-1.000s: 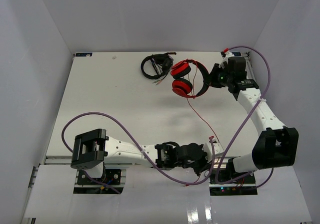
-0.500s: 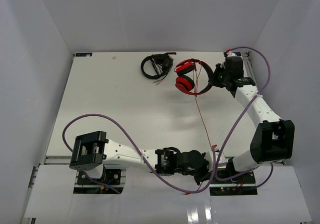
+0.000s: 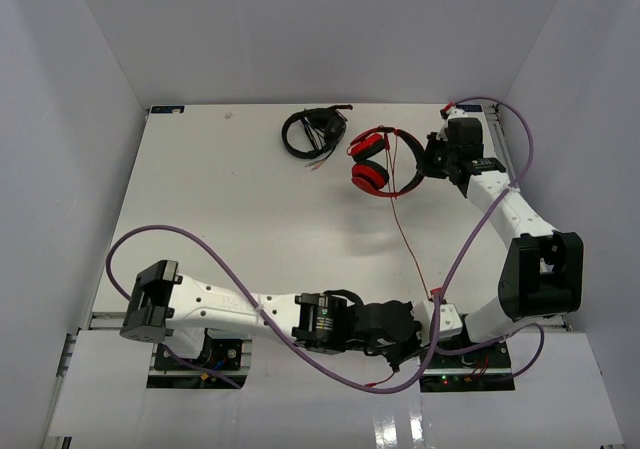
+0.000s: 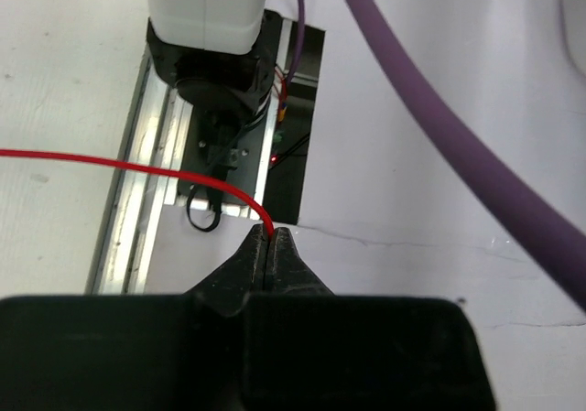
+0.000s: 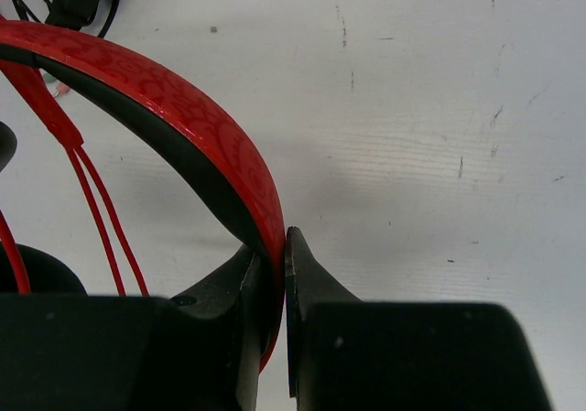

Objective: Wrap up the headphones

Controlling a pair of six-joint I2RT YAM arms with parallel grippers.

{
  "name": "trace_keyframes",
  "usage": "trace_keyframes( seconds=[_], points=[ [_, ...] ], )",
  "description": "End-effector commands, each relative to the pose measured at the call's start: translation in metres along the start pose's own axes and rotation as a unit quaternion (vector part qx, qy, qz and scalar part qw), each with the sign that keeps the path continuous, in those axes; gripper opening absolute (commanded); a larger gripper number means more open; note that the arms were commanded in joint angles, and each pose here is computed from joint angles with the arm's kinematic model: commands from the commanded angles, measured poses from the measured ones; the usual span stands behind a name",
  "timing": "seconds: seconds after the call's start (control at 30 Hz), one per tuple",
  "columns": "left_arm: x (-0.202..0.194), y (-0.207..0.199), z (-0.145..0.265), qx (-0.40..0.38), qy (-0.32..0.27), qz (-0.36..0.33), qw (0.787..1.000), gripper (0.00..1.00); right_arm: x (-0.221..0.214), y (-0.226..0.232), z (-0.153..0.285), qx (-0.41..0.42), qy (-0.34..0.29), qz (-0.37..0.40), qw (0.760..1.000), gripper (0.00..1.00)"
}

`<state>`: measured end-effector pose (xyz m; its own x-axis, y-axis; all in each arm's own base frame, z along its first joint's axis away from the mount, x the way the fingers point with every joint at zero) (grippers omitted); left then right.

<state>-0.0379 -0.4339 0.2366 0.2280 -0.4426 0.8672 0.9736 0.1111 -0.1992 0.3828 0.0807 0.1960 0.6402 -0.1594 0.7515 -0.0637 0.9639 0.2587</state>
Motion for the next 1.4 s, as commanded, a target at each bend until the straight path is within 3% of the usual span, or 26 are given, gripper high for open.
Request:
trace_keyframes(
  seconds=[0.0, 0.27, 0.6, 1.1, 1.37],
  points=[
    [0.063, -0.013, 0.067, 0.003, -0.077, -0.038, 0.996, 0.00, 0.025, 0.015, 0.012, 0.066, -0.070, 0.045, 0.994, 0.08],
    [0.095, -0.002, 0.109, 0.052, -0.099, -0.066, 0.992, 0.00, 0.018, 0.022, 0.016, 0.131, -0.058, 0.072, 0.987, 0.08],
    [0.097, 0.000, 0.121, 0.055, -0.103, -0.067, 0.991, 0.00, 0.017, 0.025, 0.020, 0.187, -0.049, 0.066, 0.979, 0.08],
    [0.038, -0.001, 0.100, 0.006, -0.074, -0.039, 0.996, 0.00, 0.018, 0.039, 0.024, 0.275, -0.010, 0.002, 0.961, 0.08],
    [0.022, 0.005, 0.106, 0.010, -0.093, -0.022, 0.995, 0.00, 0.022, 0.035, 0.025, 0.294, 0.001, -0.028, 0.955, 0.08]
  ],
)
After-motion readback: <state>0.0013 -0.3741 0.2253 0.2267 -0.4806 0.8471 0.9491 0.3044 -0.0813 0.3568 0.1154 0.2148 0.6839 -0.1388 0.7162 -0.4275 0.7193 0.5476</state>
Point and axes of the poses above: each gripper's point midway between its finger pads, its own z axis back along the fingers, its own y axis along the line the jaws close on, x = y × z, the point moved 5 cm from there along z, back along the fingers
